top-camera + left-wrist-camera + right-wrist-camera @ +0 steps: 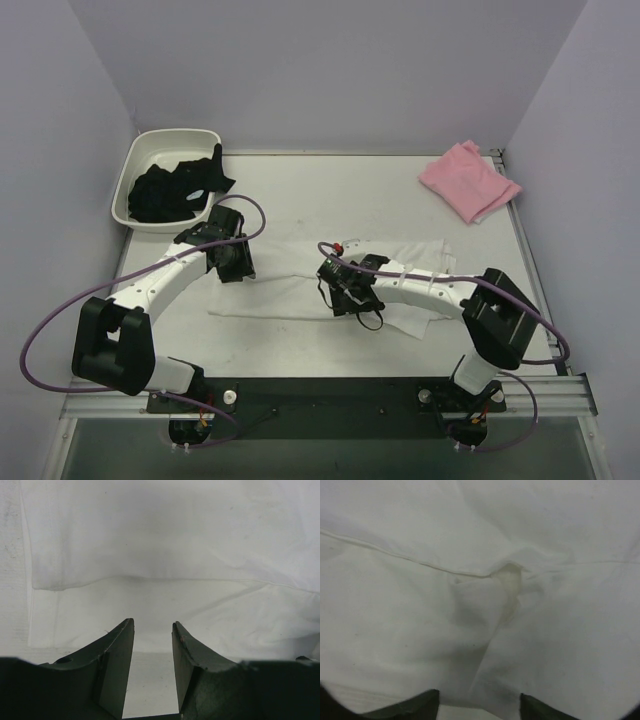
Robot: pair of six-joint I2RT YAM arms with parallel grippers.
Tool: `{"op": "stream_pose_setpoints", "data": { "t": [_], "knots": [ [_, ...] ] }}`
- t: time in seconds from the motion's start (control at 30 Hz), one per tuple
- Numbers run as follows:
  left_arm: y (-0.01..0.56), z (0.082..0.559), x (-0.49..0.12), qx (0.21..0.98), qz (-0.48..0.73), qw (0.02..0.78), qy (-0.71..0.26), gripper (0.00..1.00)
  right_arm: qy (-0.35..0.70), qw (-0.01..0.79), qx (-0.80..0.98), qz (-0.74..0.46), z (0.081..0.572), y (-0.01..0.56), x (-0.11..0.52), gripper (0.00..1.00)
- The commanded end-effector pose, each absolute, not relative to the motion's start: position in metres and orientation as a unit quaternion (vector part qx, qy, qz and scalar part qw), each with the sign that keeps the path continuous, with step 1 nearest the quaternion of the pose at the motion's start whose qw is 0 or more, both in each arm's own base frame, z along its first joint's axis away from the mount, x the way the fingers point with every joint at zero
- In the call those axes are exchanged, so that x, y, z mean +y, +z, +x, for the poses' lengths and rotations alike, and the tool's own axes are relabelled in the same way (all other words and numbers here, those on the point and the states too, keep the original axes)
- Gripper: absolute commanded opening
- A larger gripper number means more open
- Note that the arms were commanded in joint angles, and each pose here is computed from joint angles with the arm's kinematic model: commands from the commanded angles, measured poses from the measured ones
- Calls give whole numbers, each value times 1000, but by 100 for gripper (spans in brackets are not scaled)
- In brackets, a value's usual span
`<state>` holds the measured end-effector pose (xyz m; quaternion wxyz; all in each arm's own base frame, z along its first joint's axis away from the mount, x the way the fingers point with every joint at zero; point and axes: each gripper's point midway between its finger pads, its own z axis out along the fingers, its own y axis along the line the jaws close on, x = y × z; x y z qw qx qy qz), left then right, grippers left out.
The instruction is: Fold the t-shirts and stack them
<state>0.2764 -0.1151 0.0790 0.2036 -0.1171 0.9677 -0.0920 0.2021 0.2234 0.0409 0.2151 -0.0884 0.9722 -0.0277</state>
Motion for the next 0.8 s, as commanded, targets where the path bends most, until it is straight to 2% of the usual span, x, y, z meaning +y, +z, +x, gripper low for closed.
{"op": "stream_pose_setpoints", "data": {
  "t": [0.0,0.07,0.1,0.37,0.53,0.63,0.7,0.77],
  "knots": [
    [90,283,-120,962,-110,228,-108,49,-47,227,968,-96,207,45,221,82],
    [92,284,-121,960,-108,232,-110,55,-50,257,962,-81,219,61,217,98],
    [94,284,-121,960,-106,234,-111,60,-40,274,958,-73,225,74,216,99],
    [119,288,-124,953,-92,263,-122,65,-22,328,943,49,285,117,157,100],
    [136,288,-120,954,-82,266,-113,69,69,327,936,112,312,111,149,100],
    [146,288,-117,950,-82,277,-116,80,84,336,928,138,332,108,142,100],
    [153,287,-114,946,-85,287,-123,93,95,326,928,153,339,100,138,100],
    [156,284,-115,945,-81,287,-136,93,115,327,924,161,344,94,141,100]
  ]
}}
